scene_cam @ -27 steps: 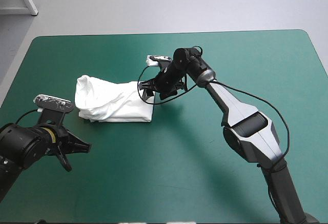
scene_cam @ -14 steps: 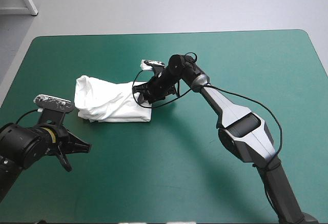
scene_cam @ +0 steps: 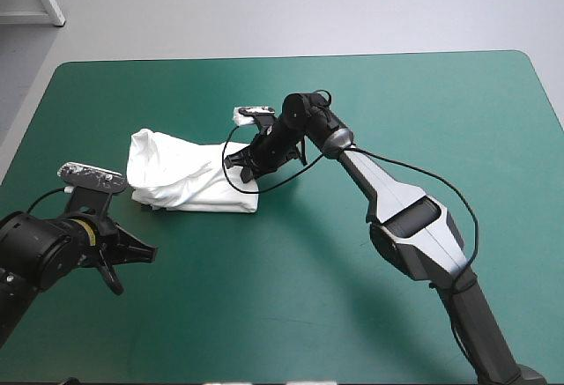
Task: Fold the cloth
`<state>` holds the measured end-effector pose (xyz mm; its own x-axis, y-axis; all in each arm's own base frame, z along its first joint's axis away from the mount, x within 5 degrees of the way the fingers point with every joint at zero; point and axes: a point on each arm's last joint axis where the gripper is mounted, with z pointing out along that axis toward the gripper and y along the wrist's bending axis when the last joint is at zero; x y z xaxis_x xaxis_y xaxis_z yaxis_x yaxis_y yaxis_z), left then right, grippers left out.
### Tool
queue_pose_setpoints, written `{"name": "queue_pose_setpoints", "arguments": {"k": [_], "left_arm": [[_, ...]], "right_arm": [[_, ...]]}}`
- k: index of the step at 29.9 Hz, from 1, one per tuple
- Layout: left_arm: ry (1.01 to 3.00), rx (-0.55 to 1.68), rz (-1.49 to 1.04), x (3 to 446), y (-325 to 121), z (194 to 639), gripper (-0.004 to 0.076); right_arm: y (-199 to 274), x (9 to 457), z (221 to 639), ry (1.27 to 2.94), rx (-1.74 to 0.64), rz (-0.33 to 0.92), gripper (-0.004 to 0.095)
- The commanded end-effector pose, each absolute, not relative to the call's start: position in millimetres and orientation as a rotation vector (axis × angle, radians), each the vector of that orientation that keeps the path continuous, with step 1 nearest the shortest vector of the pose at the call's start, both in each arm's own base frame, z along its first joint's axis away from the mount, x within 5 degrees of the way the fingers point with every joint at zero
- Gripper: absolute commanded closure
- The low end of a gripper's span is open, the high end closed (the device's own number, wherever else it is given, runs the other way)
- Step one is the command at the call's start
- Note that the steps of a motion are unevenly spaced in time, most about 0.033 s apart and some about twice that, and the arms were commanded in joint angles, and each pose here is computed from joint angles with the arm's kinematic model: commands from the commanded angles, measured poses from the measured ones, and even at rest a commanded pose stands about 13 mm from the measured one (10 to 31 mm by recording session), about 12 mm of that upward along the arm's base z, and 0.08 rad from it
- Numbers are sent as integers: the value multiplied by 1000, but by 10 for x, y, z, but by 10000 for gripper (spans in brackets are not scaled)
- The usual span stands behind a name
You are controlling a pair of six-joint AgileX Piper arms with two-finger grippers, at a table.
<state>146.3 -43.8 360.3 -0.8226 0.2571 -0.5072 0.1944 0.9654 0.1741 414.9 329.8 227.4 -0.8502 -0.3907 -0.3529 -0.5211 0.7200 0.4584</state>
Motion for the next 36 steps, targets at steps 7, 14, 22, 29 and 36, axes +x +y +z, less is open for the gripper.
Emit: {"name": "queue_pose_setpoints", "arguments": {"k": [7, 14, 22, 29, 36], "left_arm": [[2560, 292, 164, 1424, -404, 3672, 734], [2560, 292, 164, 1424, -404, 3672, 734], [2560, 292, 164, 1424, -404, 3672, 734], [2560, 292, 164, 1424, -404, 3672, 734], [2560, 292, 164, 1424, -404, 3672, 734]], "right_arm": [[2638, 4236, 3386, 2458, -635, 429, 926], [1702, 4623, 3516, 2461, -364, 195, 926], [551, 4890, 3527, 2474, -83, 37, 926], [-375, 4892, 3555, 2466, 136, -126, 926], [-950, 4836, 3284, 2550, 280, -41, 860]]}}
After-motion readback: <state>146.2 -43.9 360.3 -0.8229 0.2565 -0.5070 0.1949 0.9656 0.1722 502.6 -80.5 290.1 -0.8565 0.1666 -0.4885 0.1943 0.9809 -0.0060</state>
